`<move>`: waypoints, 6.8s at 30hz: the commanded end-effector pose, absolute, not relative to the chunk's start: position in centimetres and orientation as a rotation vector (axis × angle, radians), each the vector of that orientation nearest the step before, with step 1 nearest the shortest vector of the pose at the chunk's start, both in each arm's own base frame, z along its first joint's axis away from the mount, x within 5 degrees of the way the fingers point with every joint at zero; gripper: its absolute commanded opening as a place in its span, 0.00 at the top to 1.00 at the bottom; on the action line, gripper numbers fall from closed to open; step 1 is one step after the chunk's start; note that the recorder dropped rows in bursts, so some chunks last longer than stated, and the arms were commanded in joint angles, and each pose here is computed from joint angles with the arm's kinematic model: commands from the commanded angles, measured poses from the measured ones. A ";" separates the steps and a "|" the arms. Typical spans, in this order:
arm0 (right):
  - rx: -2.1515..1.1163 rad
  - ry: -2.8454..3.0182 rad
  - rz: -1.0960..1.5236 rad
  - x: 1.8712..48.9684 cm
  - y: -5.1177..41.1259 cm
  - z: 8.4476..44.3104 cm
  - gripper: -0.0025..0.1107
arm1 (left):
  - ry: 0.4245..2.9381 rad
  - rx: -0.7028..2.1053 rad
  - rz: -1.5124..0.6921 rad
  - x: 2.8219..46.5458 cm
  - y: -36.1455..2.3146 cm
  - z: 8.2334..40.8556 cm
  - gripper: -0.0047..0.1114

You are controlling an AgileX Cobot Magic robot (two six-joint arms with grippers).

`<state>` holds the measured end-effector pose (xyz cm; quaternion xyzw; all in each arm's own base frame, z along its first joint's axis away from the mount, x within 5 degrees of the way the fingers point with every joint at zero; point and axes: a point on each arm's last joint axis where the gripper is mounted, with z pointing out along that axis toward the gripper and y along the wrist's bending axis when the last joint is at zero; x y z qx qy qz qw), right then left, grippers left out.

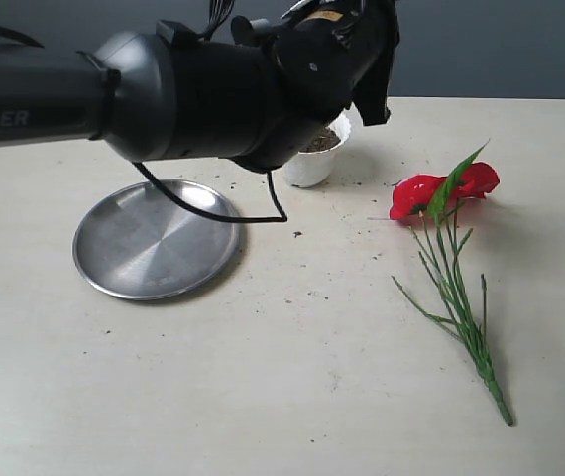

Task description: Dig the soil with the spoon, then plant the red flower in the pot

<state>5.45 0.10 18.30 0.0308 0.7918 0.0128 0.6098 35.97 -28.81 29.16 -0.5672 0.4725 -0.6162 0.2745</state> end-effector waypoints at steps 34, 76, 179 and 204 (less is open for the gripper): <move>0.075 1.822 0.026 5.4 0.1 18.3 0.98 | 0.267 -1.644 -2.243 38.7 -28.0 22.5 0.96; 0.075 1.822 0.026 5.4 0.1 18.3 0.98 | 0.225 -1.712 -2.140 38.8 -27.5 21.7 0.96; 0.075 1.822 0.026 5.4 0.1 18.3 0.98 | -0.256 -2.368 -2.038 47.3 -27.6 18.6 0.96; 0.075 1.822 0.026 5.4 0.1 18.3 0.98 | -0.251 -2.405 -2.017 48.0 -26.9 18.2 0.96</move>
